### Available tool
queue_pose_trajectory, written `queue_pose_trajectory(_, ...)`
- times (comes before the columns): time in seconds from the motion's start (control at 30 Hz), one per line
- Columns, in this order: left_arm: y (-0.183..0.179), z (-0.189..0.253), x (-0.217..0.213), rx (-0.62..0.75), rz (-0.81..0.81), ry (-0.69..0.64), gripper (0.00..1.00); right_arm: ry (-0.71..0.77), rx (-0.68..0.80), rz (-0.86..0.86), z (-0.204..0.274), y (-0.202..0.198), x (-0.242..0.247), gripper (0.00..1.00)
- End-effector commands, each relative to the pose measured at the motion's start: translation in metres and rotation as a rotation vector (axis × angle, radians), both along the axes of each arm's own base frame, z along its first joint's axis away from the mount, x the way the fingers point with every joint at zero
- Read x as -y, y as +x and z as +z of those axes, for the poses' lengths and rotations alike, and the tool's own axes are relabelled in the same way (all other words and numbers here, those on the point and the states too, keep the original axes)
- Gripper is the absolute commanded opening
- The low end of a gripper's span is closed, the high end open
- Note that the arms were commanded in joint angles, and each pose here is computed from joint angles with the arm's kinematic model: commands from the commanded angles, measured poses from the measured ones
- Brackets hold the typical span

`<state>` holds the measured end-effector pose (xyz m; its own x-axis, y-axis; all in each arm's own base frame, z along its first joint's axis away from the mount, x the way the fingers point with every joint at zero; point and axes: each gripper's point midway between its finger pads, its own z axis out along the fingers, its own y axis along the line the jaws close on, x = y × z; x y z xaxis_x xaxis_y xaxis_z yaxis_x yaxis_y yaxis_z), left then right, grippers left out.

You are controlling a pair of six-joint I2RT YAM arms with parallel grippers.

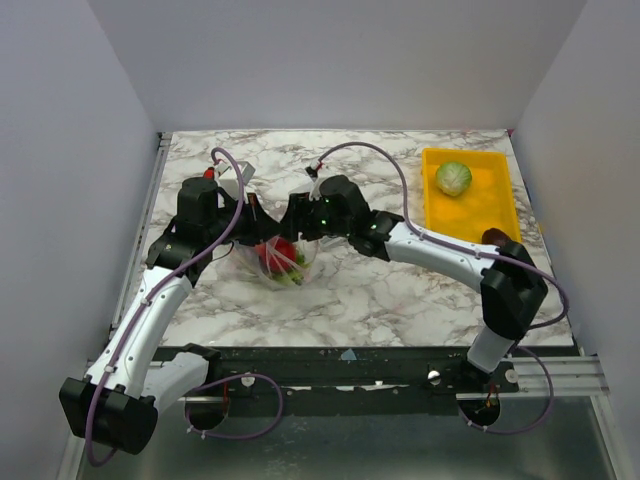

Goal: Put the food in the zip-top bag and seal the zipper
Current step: Place the fake vegetable in the zipper food storage bag.

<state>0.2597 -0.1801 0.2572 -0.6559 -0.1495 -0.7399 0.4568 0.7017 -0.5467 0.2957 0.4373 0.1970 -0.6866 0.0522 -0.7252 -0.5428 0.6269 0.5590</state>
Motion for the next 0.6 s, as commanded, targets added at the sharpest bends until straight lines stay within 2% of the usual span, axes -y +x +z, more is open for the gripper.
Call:
queue_pose_trajectory(0.0, 0.001, 0.012, 0.003, 0.038, -0.012, -0.021, 0.0, -0.035, 0.006, 0.01, 0.016, -0.023, 0.028, 0.64)
queue_pose_trajectory(0.23, 0.001, 0.012, 0.004, 0.034, -0.02, -0.023, 0.0, -0.078, -0.026, 0.129, 0.006, -0.059, 0.044, 0.66)
queue_pose_trajectory(0.47, 0.001, 0.011, 0.005, 0.036, -0.024, -0.024, 0.0, -0.105, -0.046, 0.235, -0.014, -0.078, 0.026, 0.48)
queue_pose_trajectory(0.57, 0.0, 0.012, 0.005, 0.038, -0.027, -0.027, 0.0, -0.125, -0.056, 0.237, -0.025, -0.078, 0.026, 0.44)
